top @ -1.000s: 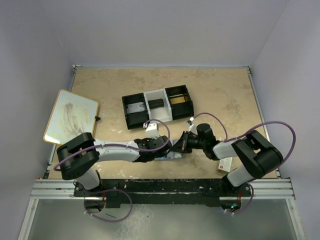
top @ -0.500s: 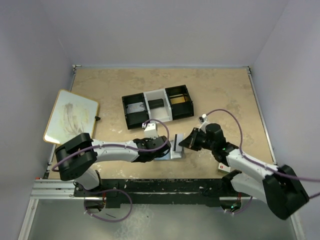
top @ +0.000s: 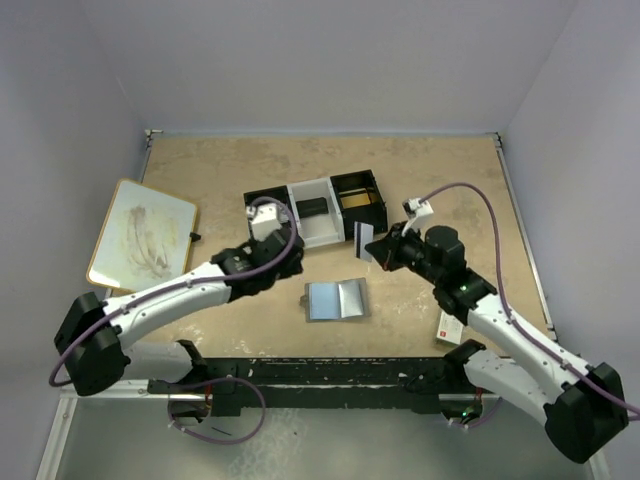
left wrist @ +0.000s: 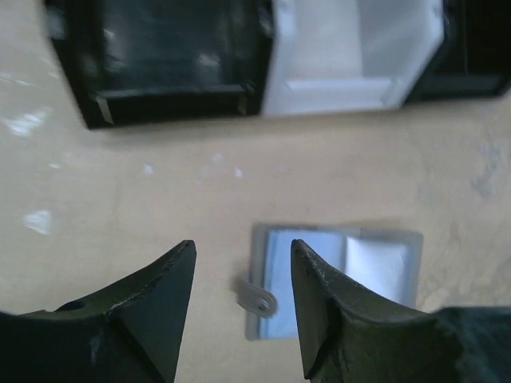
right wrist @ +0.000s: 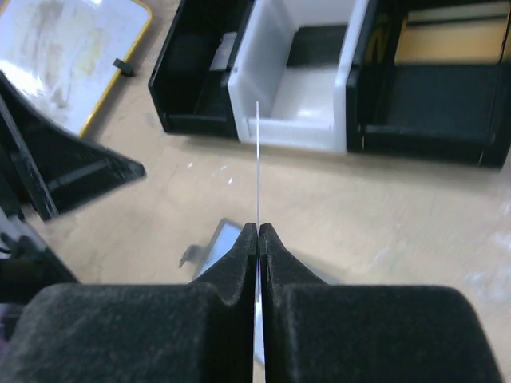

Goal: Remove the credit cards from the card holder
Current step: Place the credit card in the storage box.

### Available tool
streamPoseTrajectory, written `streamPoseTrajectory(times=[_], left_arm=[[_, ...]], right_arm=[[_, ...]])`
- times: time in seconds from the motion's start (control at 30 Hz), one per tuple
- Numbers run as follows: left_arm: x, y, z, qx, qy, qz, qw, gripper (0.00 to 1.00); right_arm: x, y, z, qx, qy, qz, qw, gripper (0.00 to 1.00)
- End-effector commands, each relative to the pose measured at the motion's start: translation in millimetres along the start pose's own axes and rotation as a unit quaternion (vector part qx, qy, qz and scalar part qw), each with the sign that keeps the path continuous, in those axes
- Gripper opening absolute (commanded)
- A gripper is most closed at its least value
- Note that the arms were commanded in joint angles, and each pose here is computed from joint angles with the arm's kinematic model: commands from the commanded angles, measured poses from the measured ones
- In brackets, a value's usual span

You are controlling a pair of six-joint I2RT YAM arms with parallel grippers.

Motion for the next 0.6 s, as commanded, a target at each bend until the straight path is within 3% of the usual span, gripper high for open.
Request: streamPoseTrajectory(times=[0.0, 0.17, 0.33, 0.47, 0.57], left_arm=[[6, 64, -49, -0.019, -0.012, -0.078, 0.997, 0.52], [15, 133, -109, 0.044, -0.041, -0.131, 0.990, 0.64], [26, 186, -137, 0.089, -0.056, -0.184, 0.977, 0.66], [55, 190, -152, 0.103, -0.152, -0.164, 0.969, 0.67], [66, 200, -150, 0.107, -0.184, -0.177, 0.961, 0.68]], right_arm=[[-20, 14, -54, 0.179, -0.042, 0.017, 0.983, 0.00], [-47, 30, -82, 0.333, -0.051, 0.015, 0.941, 0.00], [-82, 59, -95, 0.454, -0.061, -0.052, 0.887, 0.00], [-114, 75, -104, 0.498, -0.061, -0.074, 0.862, 0.00], [-141, 88, -102, 0.519, -0.047, -0.106, 0.847, 0.00]])
Point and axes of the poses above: each gripper's point midway between its finger pads, its own x axis back along the fingers, its own y axis along the line the jaws close on, z = x × y, the point moved 2 cm from there along x, back along the fingers, and after that the axes turned 2 degrees about x, right-handed, at the moved point
